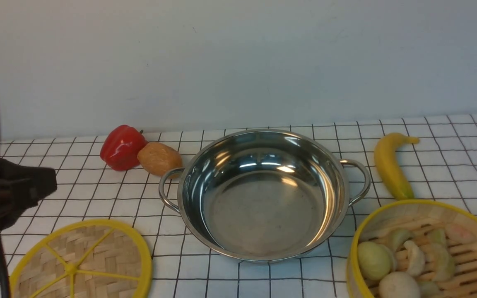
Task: Place the steamer in the pot on the white tablecloth, and put the lid on the steamer.
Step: 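Reach for and grasp the rim of the bamboo steamer holding the buns with the right gripper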
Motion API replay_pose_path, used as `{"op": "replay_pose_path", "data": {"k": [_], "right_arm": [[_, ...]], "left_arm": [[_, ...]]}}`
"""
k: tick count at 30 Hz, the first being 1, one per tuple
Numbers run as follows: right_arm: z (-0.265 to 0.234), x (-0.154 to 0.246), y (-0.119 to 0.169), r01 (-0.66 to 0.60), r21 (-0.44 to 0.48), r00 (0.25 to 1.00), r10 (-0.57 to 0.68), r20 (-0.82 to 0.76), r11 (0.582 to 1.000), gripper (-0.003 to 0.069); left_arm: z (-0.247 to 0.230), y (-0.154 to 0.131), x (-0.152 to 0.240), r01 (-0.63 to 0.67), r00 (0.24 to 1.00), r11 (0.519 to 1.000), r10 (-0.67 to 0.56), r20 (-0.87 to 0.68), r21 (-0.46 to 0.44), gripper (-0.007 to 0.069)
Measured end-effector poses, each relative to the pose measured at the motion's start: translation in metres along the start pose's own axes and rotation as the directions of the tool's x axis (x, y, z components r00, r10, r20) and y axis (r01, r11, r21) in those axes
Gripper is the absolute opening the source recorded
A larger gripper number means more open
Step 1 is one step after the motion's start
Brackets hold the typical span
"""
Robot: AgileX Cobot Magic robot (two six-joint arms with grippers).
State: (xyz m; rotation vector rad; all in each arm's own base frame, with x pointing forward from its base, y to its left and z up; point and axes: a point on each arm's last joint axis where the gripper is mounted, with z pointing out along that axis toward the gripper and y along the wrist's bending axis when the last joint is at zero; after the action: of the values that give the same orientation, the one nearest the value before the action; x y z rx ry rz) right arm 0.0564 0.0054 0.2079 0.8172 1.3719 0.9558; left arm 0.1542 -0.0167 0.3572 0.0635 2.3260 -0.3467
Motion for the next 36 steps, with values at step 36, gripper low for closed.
{"op": "replay_pose_path", "data": {"k": [36], "right_arm": [[0.136, -0.061, 0.130, 0.825, 0.108, 0.377, -0.399, -0.836, 0.554, 0.0240]], "left_arm": [[-0.005, 0.032, 0.004, -0.127, 0.950, 0.942, 0.025, -0.312, -0.310, 0.0243]]}}
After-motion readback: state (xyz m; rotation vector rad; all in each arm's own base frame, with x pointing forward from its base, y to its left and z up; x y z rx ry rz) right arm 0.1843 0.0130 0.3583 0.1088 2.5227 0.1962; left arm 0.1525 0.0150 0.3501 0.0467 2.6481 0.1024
